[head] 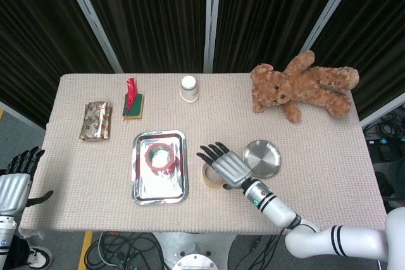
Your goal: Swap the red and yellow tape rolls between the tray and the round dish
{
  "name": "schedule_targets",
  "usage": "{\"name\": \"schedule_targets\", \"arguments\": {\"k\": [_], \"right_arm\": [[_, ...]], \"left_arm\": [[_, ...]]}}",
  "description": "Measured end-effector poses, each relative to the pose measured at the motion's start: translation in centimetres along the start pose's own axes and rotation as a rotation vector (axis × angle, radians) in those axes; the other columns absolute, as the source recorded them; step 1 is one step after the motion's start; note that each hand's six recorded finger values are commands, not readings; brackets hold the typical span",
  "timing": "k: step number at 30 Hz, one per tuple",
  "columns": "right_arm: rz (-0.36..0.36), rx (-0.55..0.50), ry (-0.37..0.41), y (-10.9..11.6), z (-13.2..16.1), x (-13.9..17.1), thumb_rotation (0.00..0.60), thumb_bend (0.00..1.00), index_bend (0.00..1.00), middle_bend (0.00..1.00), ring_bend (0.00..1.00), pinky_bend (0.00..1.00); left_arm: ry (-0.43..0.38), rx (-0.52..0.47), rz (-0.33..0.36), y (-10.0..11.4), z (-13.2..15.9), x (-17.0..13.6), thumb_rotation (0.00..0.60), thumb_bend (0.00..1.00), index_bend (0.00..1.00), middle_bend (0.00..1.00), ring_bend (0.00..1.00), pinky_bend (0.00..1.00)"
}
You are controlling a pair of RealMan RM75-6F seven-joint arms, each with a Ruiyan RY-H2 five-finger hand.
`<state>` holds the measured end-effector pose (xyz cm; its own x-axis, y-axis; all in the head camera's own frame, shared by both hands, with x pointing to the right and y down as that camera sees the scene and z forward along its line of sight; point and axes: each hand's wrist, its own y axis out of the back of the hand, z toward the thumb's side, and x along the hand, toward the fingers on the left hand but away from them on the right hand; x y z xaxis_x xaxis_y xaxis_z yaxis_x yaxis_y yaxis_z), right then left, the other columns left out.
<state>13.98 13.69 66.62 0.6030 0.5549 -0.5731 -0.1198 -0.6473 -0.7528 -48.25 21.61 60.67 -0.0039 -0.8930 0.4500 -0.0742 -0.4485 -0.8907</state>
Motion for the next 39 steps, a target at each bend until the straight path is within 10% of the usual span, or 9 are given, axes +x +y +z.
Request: {"name": "schedule_targets", "arguments": {"k": [16,27,39], "right_arm": [[-0.355,-0.116,-0.339,7.1,-12.2,13.2,0.600,0.00,0.00,0.00,0.00,0.00],[-0.412,-0.166,-0.514,7.0,-19.5,19.8,0.600,0.00,0.00,0.00,0.00,0.00],[-0.420,-0.193,-0.556,6.1,-21.3,21.4,0.600,0.00,0.00,0.00,0.00,0.00]], "left_arm": [[-0.355,-0.062,-0.135,-1.2,11.9,7.2,0.600,0.11,0.01,0.00,0.00,0.09],[-0.543,-0.094,-0.307,-5.0,22.3,11.1,0.600,0.11,0.01,0.00,0.00,0.09],[-0.604,-0.061,-0.364,-6.8,25.7,12.7,0.600,0.11,0.01,0.00,0.00,0.09]]}}
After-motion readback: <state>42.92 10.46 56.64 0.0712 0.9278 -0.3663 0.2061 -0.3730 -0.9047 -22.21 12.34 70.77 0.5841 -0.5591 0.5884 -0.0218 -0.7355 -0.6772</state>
